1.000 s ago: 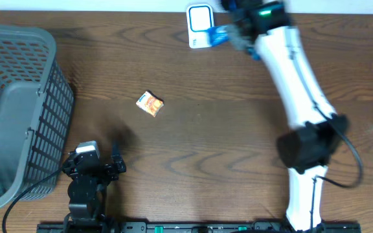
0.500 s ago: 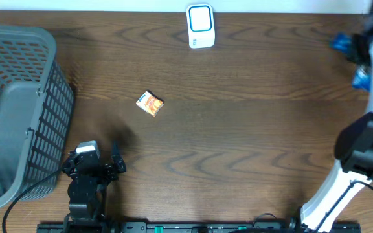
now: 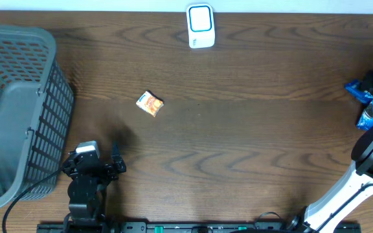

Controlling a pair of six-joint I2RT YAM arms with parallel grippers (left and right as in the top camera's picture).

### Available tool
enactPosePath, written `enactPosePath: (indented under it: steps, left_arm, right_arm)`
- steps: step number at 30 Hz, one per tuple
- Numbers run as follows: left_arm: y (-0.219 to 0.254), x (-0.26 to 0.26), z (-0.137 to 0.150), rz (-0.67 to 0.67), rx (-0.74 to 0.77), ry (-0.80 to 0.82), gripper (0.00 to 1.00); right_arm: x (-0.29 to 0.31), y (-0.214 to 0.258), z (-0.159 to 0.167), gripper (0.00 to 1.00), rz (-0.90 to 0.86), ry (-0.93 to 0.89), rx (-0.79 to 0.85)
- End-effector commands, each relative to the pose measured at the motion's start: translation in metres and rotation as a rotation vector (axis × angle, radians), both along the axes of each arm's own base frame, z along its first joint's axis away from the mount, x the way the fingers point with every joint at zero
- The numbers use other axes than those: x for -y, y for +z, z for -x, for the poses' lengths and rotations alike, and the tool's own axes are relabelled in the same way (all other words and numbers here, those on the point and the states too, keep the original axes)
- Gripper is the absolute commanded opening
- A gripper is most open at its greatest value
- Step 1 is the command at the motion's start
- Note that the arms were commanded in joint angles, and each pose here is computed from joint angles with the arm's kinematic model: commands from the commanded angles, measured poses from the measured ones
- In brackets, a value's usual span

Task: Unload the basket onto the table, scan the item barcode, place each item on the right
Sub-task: 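Carry the Oreo packet to the right edge and release it, then move the right gripper to the orange Kleenex pack and grasp it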

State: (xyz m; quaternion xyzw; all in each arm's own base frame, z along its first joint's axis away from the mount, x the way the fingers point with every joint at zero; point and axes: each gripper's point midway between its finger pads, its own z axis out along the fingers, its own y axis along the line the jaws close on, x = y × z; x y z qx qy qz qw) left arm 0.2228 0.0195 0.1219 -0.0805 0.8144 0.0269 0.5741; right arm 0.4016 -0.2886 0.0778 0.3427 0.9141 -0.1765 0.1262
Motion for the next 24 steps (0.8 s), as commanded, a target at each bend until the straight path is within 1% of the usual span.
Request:
enactPosePath:
  steps: [1, 5, 6, 8, 10, 12, 15, 18, 20, 21, 24]
  left_arm:
    - [-0.012, 0.001, 0.002, 0.006, -0.037, -0.002, 0.98]
    - [-0.012, 0.001, 0.002, 0.006, -0.037, -0.002, 0.98]
    - [-0.012, 0.001, 0.002, 0.007, -0.037, -0.002, 0.98]
    - [-0.012, 0.001, 0.002, 0.007, -0.037, -0.002, 0.98]
    - [-0.012, 0.001, 0.002, 0.007, -0.037, -0.002, 0.98]
    - [-0.012, 0.001, 0.002, 0.006, -0.037, -0.002, 0.98]
    - [-0.012, 0.001, 0.002, 0.006, -0.037, -0.002, 0.98]
    - [-0.012, 0.001, 0.002, 0.007, -0.037, -0.002, 0.98]
    - [-0.012, 0.001, 0.002, 0.006, -0.037, -0.002, 0.98]
    - [-0.012, 0.001, 0.002, 0.007, -0.037, -0.002, 0.98]
    - [-0.012, 0.001, 0.002, 0.006, -0.037, -0.002, 0.98]
  right_arm:
    - [-0.038, 0.058, -0.042, 0.99, -0.128, 0.099, 0.203]
    - [-0.114, 0.102, -0.068, 0.99, -0.348, 0.271, 0.338]
    - [-0.156, 0.114, -0.074, 0.99, -0.428, 0.354, 0.361]
    - [-0.195, 0.119, -0.076, 0.99, -0.5, 0.409, 0.356]
    - [-0.248, 0.117, -0.07, 0.99, -0.619, 0.443, 0.311]
    - [-0.308, 0.109, -0.058, 0.99, -0.721, 0.529, 0.229]
    - [-0.383, 0.1, -0.041, 0.99, -0.829, 0.549, 0.133]
    - [-0.455, 0.088, -0.023, 0.99, -0.891, 0.529, 0.044]
    - [-0.496, 0.082, -0.016, 0.99, -0.884, 0.61, 0.037]
    - [-0.511, 0.077, -0.013, 0.99, -0.872, 0.611, 0.03]
    - [-0.55, 0.058, 0.002, 0.99, -0.826, 0.443, -0.009]
